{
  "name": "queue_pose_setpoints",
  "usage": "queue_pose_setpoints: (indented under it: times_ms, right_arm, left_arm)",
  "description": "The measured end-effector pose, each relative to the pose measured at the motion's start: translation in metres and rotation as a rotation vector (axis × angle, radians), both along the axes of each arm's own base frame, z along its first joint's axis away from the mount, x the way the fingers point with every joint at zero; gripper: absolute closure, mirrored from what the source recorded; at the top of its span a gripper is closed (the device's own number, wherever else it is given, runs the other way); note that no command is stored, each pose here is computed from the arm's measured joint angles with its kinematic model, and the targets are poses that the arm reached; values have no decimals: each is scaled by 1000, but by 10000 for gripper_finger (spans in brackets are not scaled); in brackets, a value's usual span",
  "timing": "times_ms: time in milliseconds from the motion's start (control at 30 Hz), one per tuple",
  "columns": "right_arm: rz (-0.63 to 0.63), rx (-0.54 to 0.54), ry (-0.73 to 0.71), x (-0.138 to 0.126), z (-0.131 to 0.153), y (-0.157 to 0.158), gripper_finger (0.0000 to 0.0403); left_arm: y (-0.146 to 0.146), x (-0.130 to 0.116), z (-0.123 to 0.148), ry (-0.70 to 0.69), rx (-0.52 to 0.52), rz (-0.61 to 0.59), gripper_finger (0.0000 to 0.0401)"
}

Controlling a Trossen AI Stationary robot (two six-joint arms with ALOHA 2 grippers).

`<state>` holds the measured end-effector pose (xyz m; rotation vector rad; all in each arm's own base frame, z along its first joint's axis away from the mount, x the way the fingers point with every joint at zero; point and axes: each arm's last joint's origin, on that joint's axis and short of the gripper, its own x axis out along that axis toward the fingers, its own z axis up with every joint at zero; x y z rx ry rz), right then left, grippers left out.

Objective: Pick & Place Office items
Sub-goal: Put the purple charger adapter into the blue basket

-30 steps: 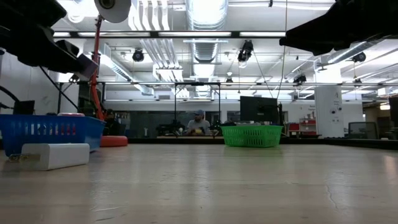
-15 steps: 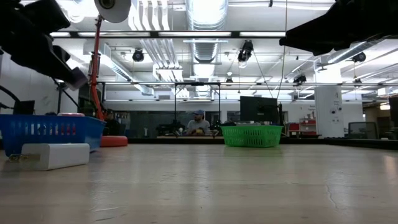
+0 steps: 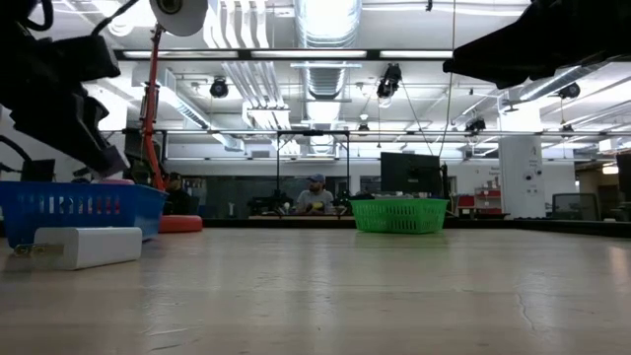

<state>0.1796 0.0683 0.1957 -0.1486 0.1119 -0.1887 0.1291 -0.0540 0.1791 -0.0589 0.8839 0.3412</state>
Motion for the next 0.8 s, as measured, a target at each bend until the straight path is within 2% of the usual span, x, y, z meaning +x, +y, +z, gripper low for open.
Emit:
queue_pose_setpoints:
  times_ms: [333,800]
  right_arm:
    - [0,0,0,0,0,0,172]
    - [0,2,0,0,0,0,172]
  left_arm:
    - [4,3,-9,132,-35,37,277]
    - [3,5,-11,167,-68,31,277]
